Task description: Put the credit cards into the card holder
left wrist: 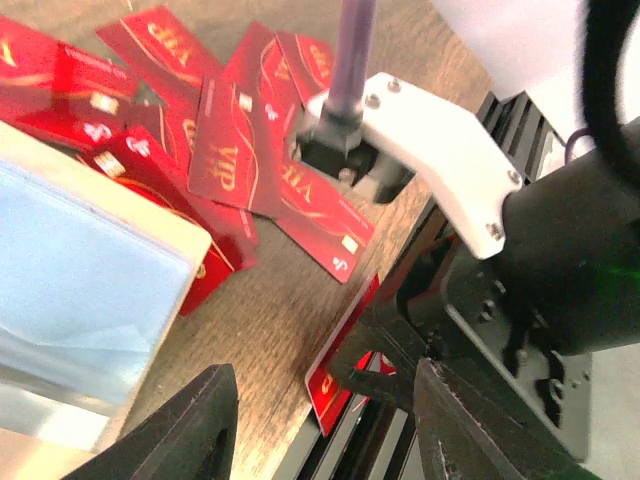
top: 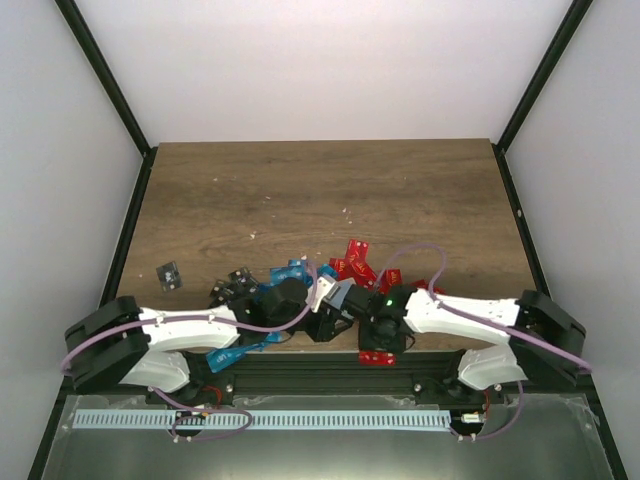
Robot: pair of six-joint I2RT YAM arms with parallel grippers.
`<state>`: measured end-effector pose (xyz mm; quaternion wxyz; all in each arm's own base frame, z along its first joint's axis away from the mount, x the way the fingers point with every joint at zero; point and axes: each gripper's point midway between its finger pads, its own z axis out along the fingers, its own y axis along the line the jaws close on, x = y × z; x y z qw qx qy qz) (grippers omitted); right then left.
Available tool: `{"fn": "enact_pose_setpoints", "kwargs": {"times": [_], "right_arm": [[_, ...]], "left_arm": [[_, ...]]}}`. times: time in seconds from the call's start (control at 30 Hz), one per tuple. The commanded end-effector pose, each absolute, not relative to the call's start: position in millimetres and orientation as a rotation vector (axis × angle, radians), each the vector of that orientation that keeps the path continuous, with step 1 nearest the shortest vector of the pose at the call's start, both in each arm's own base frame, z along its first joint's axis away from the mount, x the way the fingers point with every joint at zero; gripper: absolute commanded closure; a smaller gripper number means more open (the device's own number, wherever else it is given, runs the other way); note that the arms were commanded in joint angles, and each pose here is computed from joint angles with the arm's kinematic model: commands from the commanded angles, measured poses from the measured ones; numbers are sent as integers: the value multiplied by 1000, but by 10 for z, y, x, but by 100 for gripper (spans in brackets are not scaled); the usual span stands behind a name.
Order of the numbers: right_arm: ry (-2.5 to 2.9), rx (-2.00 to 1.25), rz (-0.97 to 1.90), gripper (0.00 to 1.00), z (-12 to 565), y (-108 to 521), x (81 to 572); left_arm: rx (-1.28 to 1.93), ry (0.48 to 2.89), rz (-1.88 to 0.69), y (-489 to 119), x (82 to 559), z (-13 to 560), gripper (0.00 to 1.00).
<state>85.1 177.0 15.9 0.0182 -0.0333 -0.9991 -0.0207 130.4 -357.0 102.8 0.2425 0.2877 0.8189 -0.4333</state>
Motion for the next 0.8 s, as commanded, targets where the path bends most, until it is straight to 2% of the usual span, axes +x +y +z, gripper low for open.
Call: {"fn": "enact_pose_setpoints", "kwargs": {"times": [0.0,0.2,0.5,0.77], "right_arm": [[-3255,-59,-229,53,612,1971,1210],[-3292,-52,-452,52,964,2095,1441],[-3320,95,-805,51,1626,2475,1835],[-3203,245,-1025,49,1845,2725,1766]], "left_arm": [[776,2136,-1181,-3523,1399,1330,49],[816,2007,-1232,-3407,1317,1536,48],[939,1804,-1373,-3342,1045,1737,40],[849,1707,-1334,-3320,1193,1881,40]]}}
